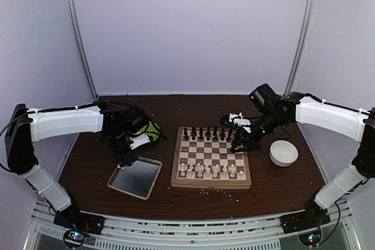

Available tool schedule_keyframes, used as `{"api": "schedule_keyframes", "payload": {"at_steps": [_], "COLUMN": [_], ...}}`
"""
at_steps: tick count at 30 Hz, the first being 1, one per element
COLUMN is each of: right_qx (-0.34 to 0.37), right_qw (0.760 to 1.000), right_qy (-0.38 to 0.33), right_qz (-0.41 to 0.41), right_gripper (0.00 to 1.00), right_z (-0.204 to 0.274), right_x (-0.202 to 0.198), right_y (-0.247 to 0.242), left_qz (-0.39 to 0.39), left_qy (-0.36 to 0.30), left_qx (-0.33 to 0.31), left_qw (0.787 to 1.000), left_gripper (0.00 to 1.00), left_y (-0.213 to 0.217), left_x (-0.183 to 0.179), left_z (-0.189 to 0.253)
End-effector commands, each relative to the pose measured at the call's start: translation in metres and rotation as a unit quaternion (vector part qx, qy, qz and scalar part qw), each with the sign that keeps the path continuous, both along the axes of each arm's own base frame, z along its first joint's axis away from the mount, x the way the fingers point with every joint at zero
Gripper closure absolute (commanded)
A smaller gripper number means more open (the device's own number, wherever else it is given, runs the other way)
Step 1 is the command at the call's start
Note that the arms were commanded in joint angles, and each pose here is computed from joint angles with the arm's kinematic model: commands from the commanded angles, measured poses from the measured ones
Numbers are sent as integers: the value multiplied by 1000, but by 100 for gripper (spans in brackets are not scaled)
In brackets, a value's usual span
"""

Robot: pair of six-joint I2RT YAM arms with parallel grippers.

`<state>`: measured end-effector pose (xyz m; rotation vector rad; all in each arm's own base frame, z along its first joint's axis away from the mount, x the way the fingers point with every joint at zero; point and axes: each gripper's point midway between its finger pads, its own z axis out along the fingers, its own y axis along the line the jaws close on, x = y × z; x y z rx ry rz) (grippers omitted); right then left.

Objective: Set up the chess pieces on the board
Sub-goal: Pick up the pawn from the storage box.

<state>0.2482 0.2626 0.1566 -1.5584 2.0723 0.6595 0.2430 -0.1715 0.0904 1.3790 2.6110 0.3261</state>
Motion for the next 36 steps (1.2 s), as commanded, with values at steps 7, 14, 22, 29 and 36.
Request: {"api": "schedule_keyframes", "payload": {"at_steps": [7,14,22,29,36], "right_qx": [15,15,10,7,4], "right_qw": [1000,1000,1000,1000,1000], "right_qy": [-5,-3,2,5,10], "right_qz": [16,19,20,21,21], "right_gripper": [73,74,75,77,79], "right_z": [10,9,5,2,-1], "right_x": [-10,-12,-13,-12,-12], "right_y": [-2,-2,-3,-3,-4], "left_qz": [-142,-152,-153,-146,-148], "left_qy": [53,80,98,88,98], "left_qx": [73,95,140,179,182], "left_qw": [986,981,973,969,967], "left_gripper": [48,54,57,65,78], "left_y": [18,20,30,37,36], "left_x": [8,7,10,21,20], "left_z": [-19,-41,-58,-67,-72]}}
